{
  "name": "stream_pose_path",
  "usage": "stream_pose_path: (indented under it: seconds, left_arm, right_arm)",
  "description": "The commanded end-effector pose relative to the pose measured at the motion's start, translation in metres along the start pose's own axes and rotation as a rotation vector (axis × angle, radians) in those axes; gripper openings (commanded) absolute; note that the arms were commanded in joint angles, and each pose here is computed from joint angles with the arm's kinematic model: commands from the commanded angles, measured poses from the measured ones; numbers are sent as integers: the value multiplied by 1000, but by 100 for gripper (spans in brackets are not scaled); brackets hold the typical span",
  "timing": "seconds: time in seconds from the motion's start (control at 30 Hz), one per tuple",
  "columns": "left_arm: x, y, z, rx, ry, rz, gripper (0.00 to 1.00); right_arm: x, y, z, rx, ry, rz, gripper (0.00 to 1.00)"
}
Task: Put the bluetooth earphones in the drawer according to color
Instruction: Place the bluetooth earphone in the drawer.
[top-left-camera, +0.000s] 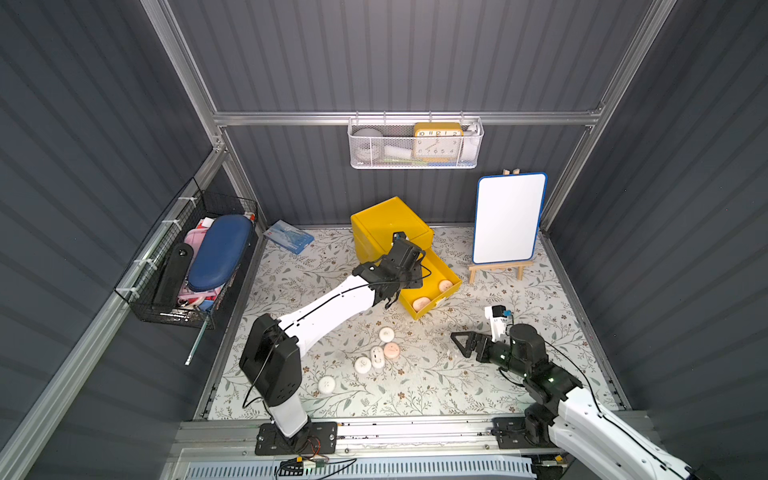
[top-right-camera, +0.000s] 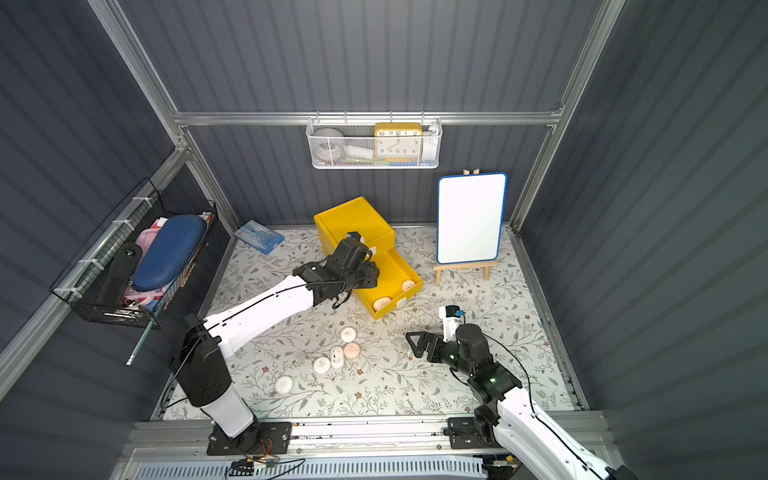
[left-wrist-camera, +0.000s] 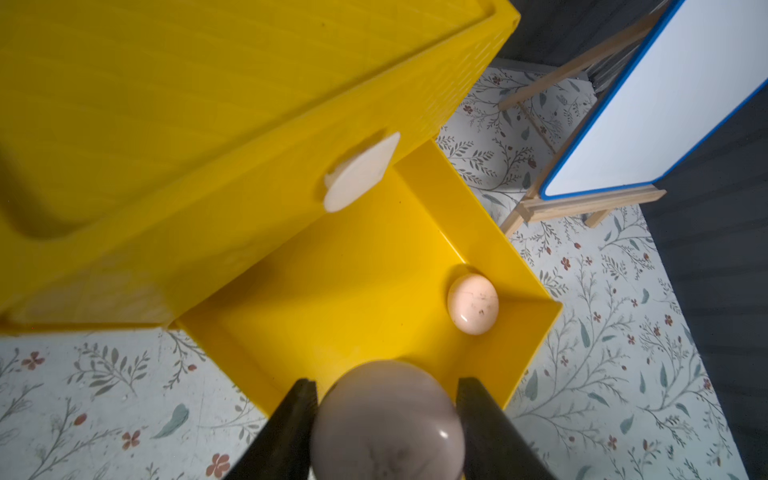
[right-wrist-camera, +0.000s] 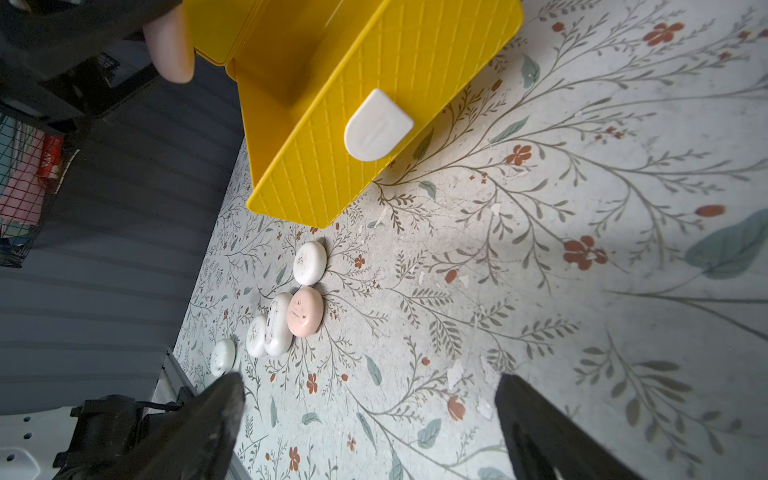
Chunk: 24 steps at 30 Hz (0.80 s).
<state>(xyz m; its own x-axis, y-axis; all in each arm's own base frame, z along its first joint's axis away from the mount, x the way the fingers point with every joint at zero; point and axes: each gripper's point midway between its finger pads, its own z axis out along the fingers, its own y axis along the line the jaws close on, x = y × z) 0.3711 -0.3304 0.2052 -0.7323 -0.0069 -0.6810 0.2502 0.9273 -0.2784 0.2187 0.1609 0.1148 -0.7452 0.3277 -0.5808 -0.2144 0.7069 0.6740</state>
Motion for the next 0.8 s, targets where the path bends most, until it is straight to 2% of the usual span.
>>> stream_pose_path:
  seconds: [0.0,0.1,0.2,0.3,0.5,0.7,0.77]
  left_arm:
    - [-10,-1,13,-38,-14,49,55]
    - [-16,-2,25,-76,2,68,65]
    - [-25,-5,25,-91,2,69,83]
    - [-36,-9,10,-72,-32,59,99]
    - [-38,-10,-30,0,-72,52,99]
    - [-16,5,-62,52,-95,21,99]
    - [2,12,-66,89,-102,28,99]
  right_arm:
    - [-3,2,-1,4,-8,-5,99]
    - [-3,1,-2,13,-7,-6,99]
    - [-1,1,-5,21,9,-11,99]
    - [0,2,-9,27,18,-16,99]
    - [0,7,-20,7,-6,-25,99]
    - [-1,15,-26,-24,-8,-29,99]
    - [0,19,-26,-42,2,-32,99]
